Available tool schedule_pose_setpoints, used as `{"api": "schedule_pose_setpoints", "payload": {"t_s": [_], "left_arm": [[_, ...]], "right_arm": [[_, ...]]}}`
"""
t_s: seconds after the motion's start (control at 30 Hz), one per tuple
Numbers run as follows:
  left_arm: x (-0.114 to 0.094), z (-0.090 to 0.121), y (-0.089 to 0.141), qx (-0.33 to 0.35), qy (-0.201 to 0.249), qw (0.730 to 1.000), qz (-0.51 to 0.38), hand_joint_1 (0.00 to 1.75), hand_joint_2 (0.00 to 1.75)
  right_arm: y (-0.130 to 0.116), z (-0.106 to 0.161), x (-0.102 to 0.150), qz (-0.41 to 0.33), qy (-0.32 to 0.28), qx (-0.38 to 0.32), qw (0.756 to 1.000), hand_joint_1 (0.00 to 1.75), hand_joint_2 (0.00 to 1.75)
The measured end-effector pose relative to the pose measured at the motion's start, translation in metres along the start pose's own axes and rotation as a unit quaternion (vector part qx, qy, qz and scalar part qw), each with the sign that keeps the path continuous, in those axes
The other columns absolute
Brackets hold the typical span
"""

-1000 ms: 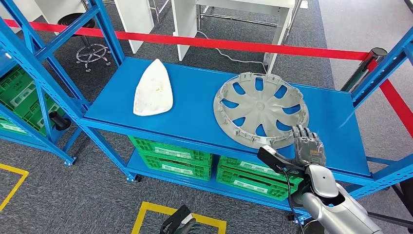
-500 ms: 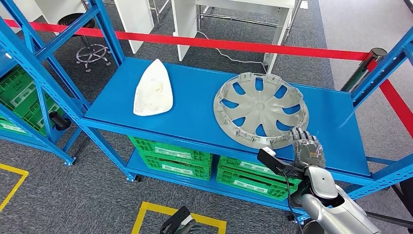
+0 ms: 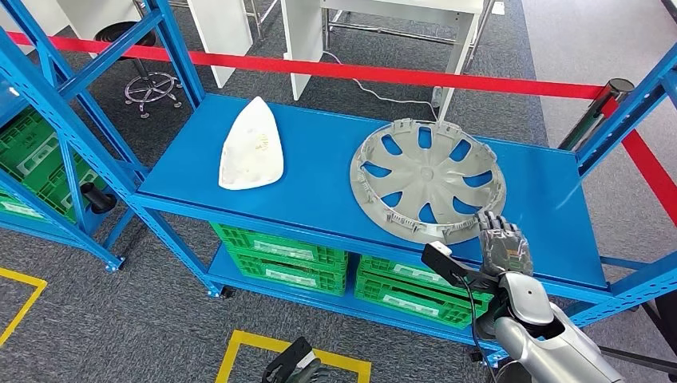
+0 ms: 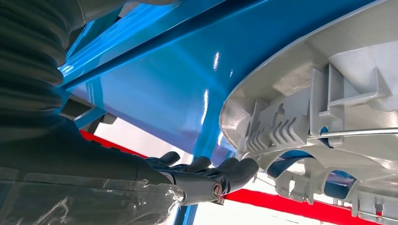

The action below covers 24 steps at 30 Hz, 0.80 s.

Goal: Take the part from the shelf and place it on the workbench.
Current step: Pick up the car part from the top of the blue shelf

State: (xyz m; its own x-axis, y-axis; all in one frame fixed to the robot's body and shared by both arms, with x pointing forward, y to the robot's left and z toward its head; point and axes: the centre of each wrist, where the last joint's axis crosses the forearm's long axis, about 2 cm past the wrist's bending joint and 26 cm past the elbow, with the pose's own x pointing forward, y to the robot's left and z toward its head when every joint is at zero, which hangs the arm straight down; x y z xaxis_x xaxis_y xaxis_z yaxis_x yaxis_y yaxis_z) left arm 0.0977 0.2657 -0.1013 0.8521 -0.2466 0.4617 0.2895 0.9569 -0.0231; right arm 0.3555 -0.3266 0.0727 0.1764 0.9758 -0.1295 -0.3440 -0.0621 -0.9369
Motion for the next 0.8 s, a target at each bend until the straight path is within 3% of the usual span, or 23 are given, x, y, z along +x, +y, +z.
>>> {"api": "schedule_pose_setpoints", "payload": {"t_s": [0.43,0.57,0.8], "left_arm": [[0.0000,0.0000,0.0000,0.000,-0.001,1.000,-0.001,0.00,0.00],[0.0000,0.0000,0.0000,0.000,-0.001,1.000,-0.001,0.00,0.00],[0.0000,0.0000,0.0000,0.000,-0.001,1.000,-0.001,0.00,0.00]], "right_arm": [[-0.0007,-0.0006,-0.0009,-0.015,-0.002,0.014,1.000,0.00,1.75],[-0.0008,-0.0007,-0.0010,-0.017,-0.003,0.014,1.000,0.00,0.00],[-0.0020,-0.0009,-0.0015,-0.023,-0.001,-0.003,1.000,0.00,0.00]]}}
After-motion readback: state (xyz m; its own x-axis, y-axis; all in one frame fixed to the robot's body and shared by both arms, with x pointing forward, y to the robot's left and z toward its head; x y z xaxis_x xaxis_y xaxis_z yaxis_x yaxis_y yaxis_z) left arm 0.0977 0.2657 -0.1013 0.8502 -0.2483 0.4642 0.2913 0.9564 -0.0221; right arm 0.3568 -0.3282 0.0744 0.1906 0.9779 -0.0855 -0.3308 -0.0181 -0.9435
